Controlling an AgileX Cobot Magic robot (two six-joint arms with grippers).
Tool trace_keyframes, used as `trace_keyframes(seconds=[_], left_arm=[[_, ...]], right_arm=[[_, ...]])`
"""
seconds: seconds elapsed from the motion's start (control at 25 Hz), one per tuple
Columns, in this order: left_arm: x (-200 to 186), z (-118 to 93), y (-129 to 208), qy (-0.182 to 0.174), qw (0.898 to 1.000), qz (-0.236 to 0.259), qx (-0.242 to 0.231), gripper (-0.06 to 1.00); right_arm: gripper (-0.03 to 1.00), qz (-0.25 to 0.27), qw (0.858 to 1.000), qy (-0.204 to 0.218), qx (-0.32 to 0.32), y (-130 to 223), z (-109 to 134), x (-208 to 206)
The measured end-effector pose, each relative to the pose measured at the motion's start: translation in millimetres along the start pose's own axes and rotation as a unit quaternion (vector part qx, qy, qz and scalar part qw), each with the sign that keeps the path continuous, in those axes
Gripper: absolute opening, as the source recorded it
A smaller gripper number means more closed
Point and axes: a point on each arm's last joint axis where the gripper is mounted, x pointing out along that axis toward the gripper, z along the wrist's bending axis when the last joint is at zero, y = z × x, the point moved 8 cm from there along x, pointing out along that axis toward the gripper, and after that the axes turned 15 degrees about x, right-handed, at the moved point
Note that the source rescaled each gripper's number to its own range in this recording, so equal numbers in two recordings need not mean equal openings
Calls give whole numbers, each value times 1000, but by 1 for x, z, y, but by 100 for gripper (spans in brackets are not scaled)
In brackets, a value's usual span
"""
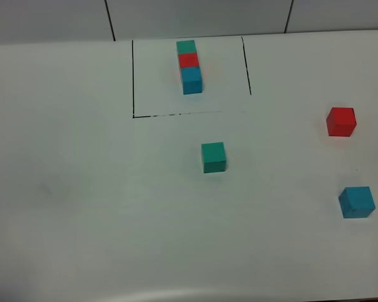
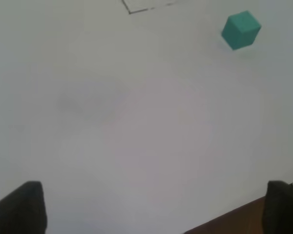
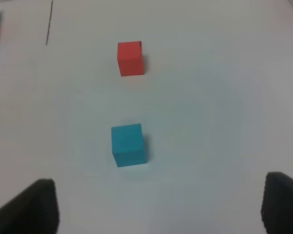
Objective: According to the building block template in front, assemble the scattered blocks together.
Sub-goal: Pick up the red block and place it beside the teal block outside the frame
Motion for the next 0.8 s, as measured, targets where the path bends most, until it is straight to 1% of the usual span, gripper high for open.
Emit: trace_keyframes(seconds=[0.2,0.52,0.6,0.68,0.8], left_arm=[[-1,-1,0,2,1000,-7,3,75],[-1,-1,0,1,1000,-7,2,54],[-1,1,0,-12,1000,-5,-7,49],[-1,4,1,-37,999,1,-23,45],[-1,10,2,-82,995,10,-54,40]], right_arm=[[71,0,1000,0,0,0,0,0],[71,0,1000,0,0,0,0,0],[71,0,1000,0,0,0,0,0],[71,0,1000,0,0,0,0,0],[71,0,1000,0,0,0,0,0]])
